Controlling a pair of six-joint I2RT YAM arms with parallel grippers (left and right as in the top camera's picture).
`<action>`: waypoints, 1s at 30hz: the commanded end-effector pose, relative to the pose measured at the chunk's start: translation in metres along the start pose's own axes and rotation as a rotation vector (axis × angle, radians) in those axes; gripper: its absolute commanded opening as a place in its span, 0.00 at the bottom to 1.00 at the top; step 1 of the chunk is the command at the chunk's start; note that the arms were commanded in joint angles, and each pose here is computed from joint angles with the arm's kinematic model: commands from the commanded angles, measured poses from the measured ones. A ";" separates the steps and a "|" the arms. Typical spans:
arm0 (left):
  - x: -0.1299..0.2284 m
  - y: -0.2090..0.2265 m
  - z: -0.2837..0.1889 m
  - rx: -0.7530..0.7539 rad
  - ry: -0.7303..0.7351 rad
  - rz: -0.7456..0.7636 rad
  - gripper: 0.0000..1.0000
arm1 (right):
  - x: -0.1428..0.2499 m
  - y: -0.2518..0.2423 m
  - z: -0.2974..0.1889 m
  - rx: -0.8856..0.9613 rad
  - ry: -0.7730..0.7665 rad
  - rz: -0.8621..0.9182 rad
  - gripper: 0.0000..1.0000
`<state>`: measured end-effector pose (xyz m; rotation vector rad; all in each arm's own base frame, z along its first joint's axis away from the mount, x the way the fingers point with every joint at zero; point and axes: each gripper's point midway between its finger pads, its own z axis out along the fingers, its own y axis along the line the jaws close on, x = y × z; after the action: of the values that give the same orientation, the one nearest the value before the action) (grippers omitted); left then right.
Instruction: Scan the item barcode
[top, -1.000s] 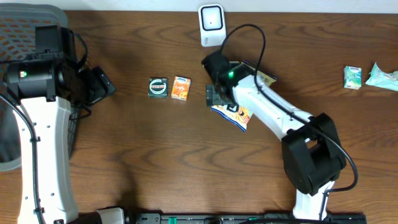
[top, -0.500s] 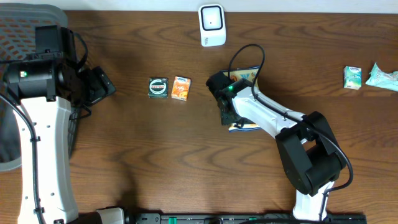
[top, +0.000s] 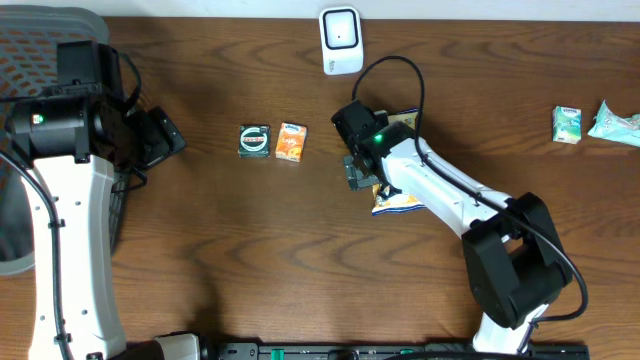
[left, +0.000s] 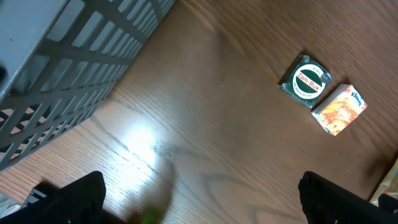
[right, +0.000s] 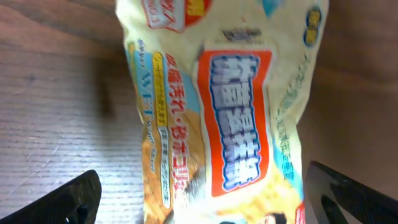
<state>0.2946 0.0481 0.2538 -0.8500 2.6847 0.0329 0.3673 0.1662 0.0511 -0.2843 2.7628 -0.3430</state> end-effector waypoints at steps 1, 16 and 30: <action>0.001 0.002 0.003 -0.013 0.010 -0.006 0.98 | -0.001 -0.003 0.017 0.072 0.006 -0.107 0.99; 0.001 0.002 0.003 -0.013 0.010 -0.006 0.98 | 0.031 0.012 0.060 0.061 0.159 -0.129 0.09; 0.001 0.002 0.003 -0.013 0.010 -0.006 0.98 | -0.029 0.062 -0.103 -0.928 0.091 -0.136 0.01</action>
<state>0.2947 0.0481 0.2537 -0.8500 2.6847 0.0329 0.3665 0.2005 0.0653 -0.4758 3.0021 0.2635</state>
